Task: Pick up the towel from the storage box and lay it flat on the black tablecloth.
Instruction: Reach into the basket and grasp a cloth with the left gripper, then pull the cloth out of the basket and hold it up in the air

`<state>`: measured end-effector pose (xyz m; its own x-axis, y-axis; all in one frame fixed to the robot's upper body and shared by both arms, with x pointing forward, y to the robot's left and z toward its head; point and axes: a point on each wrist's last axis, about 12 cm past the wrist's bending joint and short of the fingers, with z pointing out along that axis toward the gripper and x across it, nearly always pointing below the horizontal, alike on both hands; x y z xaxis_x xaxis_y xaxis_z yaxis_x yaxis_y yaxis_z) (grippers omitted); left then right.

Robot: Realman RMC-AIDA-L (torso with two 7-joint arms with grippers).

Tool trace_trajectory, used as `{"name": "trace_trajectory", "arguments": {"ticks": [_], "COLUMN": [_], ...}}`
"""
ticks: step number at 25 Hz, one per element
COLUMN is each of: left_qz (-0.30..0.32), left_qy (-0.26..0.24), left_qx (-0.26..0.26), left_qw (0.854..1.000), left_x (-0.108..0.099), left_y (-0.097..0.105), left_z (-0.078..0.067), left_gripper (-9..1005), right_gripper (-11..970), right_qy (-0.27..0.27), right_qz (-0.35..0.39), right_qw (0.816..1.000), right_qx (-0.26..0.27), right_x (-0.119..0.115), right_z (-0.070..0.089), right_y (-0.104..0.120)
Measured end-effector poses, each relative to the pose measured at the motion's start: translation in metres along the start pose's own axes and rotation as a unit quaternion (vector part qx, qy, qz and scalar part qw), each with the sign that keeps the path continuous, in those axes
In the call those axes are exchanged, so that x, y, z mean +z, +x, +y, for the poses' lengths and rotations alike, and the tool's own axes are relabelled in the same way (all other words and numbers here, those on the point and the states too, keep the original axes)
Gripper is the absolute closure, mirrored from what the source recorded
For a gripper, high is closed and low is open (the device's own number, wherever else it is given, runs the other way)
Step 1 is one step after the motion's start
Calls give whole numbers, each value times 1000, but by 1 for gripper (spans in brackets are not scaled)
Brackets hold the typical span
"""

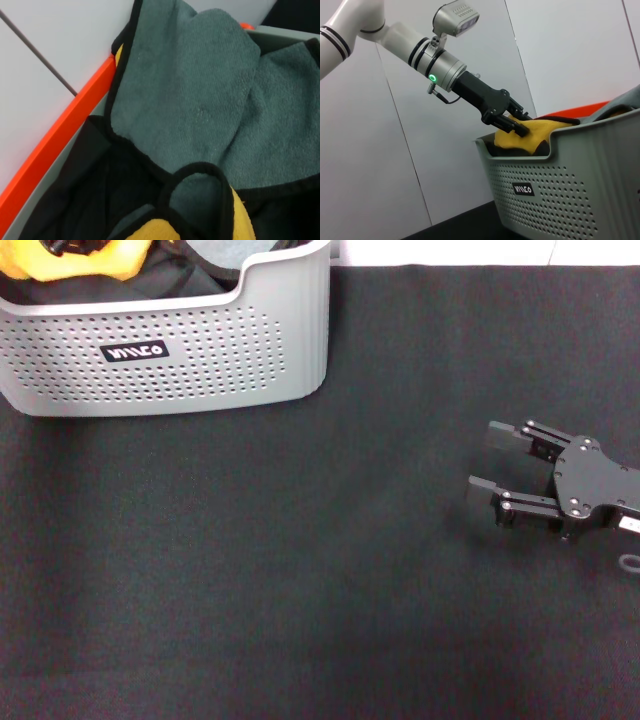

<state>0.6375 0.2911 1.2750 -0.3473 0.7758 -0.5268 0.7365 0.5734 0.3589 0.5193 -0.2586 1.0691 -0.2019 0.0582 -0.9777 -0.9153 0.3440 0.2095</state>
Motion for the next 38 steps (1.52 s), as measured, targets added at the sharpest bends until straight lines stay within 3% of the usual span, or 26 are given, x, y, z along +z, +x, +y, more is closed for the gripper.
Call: {"name": "trace_trajectory", "arguments": {"ticks": [3, 6, 11, 14, 17, 21, 23, 25, 27, 31, 32, 33, 38], "left_qz": [-4, -12, -63, -126, -227, -363, -398, -410, -401, -294, -294, -207, -73], "left_qy": [-5, -13, -32, -43, -51, -29, -13, -5, -6, -32, -32, -45, -55], "left_qx": [1, 3, -3, -9, -14, 7, 16, 22, 27, 26, 26, 32, 56], "left_qw": [1000, 1000, 998, 991, 972, 931, 917, 912, 915, 955, 955, 977, 994], "left_x": [-1, -3, -17, -35, -64, -99, -110, -114, -111, -80, -80, -55, -15], "left_y": [-1, -4, -14, -21, -25, -26, -22, -22, -24, -27, -27, -30, -39], "left_z": [0, 0, 0, -1, -6, -19, -25, -28, -29, -21, -21, -18, -16], "left_gripper": [561, 772, 886, 886, 885, 885, 903, 922, 940, 949, 951, 953, 802], "right_gripper": [108, 109, 109, 110, 110, 111, 111, 111, 112, 112, 112, 112, 113], "right_qy": [0, 2, 7, 12, 19, 28, 30, 32, 30, 26, 26, 27, 34], "right_qz": [0, -1, -4, -9, -17, -37, -45, -50, -51, -47, -47, -46, -42], "right_qw": [1000, 1000, 1000, 1000, 1000, 999, 998, 998, 998, 998, 998, 998, 998], "right_qx": [0, -2, -3, -5, -7, -18, -24, -29, -32, -36, -36, -36, -36], "right_x": [0, -1, -3, -3, -5, -11, -13, -14, -13, -9, -8, -8, -8], "right_z": [0, 0, 0, -1, -2, -1, -1, -1, -2, -4, -4, -5, -6], "right_y": [0, 0, 1, 0, -1, -4, -6, -7, -9, -11, -11, -11, -10]}}
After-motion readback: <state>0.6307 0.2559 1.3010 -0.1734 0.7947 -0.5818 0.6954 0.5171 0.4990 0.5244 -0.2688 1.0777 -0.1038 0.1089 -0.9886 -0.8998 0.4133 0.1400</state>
